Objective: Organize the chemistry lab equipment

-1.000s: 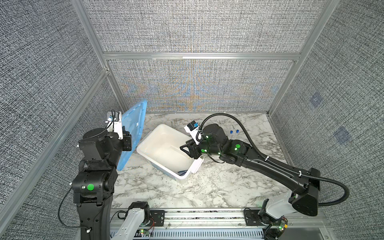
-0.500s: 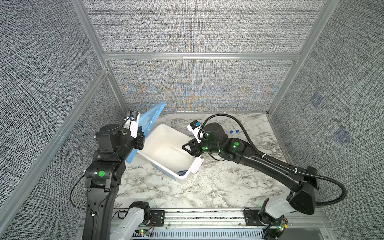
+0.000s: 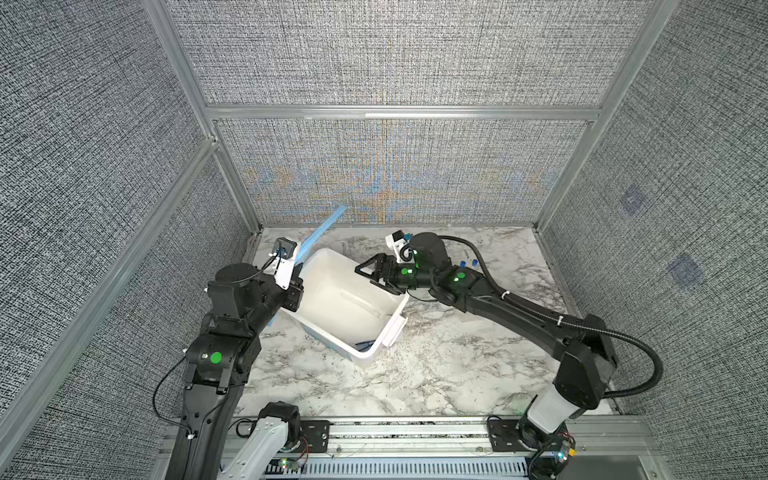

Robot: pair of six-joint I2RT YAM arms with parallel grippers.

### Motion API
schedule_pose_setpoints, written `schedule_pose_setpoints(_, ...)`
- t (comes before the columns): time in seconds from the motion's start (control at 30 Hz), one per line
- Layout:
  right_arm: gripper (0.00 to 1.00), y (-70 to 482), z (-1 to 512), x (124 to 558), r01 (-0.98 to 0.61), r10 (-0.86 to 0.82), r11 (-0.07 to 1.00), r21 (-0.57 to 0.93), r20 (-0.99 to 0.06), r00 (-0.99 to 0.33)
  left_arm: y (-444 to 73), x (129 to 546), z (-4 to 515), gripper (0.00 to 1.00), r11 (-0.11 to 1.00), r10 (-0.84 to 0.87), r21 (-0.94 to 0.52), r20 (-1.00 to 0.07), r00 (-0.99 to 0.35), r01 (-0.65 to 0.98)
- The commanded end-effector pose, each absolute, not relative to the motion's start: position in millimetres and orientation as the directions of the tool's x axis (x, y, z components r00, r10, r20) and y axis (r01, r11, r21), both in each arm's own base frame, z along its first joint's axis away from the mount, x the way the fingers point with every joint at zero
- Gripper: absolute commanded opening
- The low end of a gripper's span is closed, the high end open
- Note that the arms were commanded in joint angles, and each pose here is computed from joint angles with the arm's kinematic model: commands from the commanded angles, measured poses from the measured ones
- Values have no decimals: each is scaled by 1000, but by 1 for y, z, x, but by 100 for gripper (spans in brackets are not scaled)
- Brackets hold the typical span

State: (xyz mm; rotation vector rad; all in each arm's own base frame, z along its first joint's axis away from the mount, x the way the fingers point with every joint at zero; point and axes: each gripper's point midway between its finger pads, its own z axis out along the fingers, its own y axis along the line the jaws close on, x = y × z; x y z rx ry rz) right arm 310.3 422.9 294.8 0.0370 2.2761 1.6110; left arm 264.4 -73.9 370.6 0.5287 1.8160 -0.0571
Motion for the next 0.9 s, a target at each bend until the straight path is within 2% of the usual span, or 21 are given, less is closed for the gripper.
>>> schedule_pose_setpoints(0.0, 99, 446, 355, 309, -83, 273, 67, 994, -99, -957, -86, 254, 352, 0, 880, 298, 151, -914, -276, 451)
schedule_pose_setpoints(0.07, 99, 455, 356, 312, -35, 293, 27, 999, -42, -955, -88, 254, 350, 0, 871, 317, 165, -909, -271, 463)
schedule_pose_setpoints(0.17, 97, 465, 366, 311, -48, 306, 12, 999, -50, -951, -86, 254, 345, 0, 870, 333, 181, -901, -276, 459)
schedule_pose_setpoints(0.3, 91, 469, 384, 309, -48, 321, -71, 996, -23, -947, -84, 253, 341, 0, 865, 354, 206, -897, -266, 458)
schedule_pose_setpoints(0.47, 88, 474, 380, 315, 4, 337, -27, 1000, 13, -942, -85, 251, 341, 1, 850, 379, 241, -897, -227, 468)
schedule_pose_setpoints(0.67, 82, 490, 378, 315, 55, 318, -25, 998, 60, -946, -90, 248, 341, 2, 820, 415, 286, -894, -171, 496)
schedule_pose_setpoints(0.8, 79, 494, 373, 312, 79, 303, 0, 997, 76, -950, -100, 239, 331, 6, 752, 472, 333, -874, -113, 569)
schedule_pose_setpoints(0.87, 69, 494, 365, 311, 91, 309, 41, 995, 74, -948, -105, 235, 326, 5, 718, 498, 359, -864, -79, 597)
